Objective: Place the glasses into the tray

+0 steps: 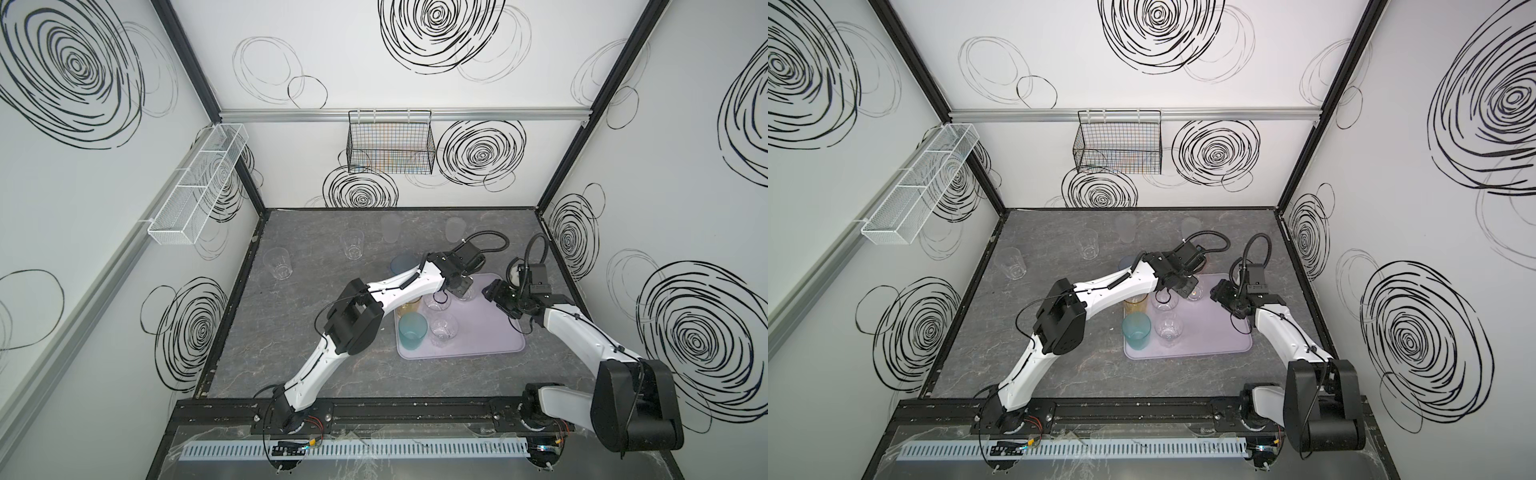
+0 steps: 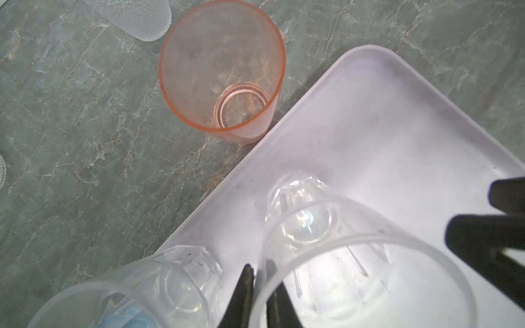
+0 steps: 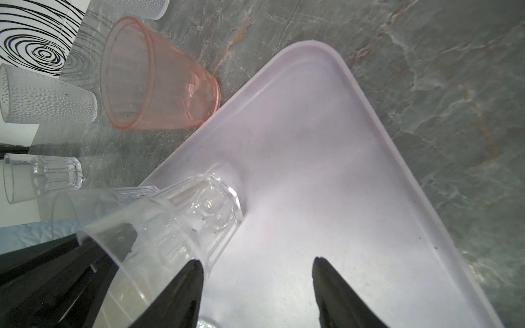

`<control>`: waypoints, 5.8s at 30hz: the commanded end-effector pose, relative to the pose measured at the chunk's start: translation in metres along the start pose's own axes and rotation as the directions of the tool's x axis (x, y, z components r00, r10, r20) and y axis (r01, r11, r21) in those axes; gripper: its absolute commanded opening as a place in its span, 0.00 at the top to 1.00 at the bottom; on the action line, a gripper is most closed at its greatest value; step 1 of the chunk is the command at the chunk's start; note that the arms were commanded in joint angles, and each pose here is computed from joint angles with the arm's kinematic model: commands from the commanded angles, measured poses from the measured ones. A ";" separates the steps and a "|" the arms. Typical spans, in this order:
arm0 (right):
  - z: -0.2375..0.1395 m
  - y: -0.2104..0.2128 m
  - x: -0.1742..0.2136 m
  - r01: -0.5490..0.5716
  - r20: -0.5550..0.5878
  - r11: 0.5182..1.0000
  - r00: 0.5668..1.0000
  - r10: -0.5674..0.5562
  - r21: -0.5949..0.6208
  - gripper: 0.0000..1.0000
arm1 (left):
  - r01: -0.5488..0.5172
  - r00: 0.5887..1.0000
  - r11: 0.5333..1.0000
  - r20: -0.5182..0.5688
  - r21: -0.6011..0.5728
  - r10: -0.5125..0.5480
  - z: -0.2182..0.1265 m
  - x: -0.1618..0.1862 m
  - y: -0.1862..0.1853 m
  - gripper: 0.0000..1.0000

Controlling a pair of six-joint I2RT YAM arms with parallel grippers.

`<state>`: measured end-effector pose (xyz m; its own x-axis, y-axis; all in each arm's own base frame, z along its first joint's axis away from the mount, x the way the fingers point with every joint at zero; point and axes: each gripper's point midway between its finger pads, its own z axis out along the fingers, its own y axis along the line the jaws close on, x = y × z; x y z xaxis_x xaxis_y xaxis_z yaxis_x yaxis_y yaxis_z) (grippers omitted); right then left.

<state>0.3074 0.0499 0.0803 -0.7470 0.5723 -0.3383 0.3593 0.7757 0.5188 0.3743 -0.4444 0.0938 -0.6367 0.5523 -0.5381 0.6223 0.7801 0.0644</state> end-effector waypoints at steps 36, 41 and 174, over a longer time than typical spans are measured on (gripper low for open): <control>0.038 0.044 0.029 0.085 -0.013 0.992 0.996 -0.087 -0.092 0.71 | 0.404 0.807 0.897 0.532 -0.178 -0.257 -0.174 0.011 0.216 0.22; 0.055 0.040 0.025 0.087 -0.025 0.995 0.996 -0.089 -0.055 0.72 | 0.503 0.772 0.845 0.535 -0.182 -0.344 -0.176 0.041 0.265 0.24; -0.112 0.125 -0.004 0.250 0.169 0.948 0.961 -0.219 -0.197 0.46 | 0.190 0.919 0.950 0.297 0.246 -0.260 -0.161 -0.046 -0.012 1.00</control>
<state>0.2900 0.1223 0.2373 -0.7335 0.3974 -0.5515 0.0031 0.8132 0.5819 0.3207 -0.4207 0.2234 -0.6367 0.2911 -0.7141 0.5742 0.7971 -0.1870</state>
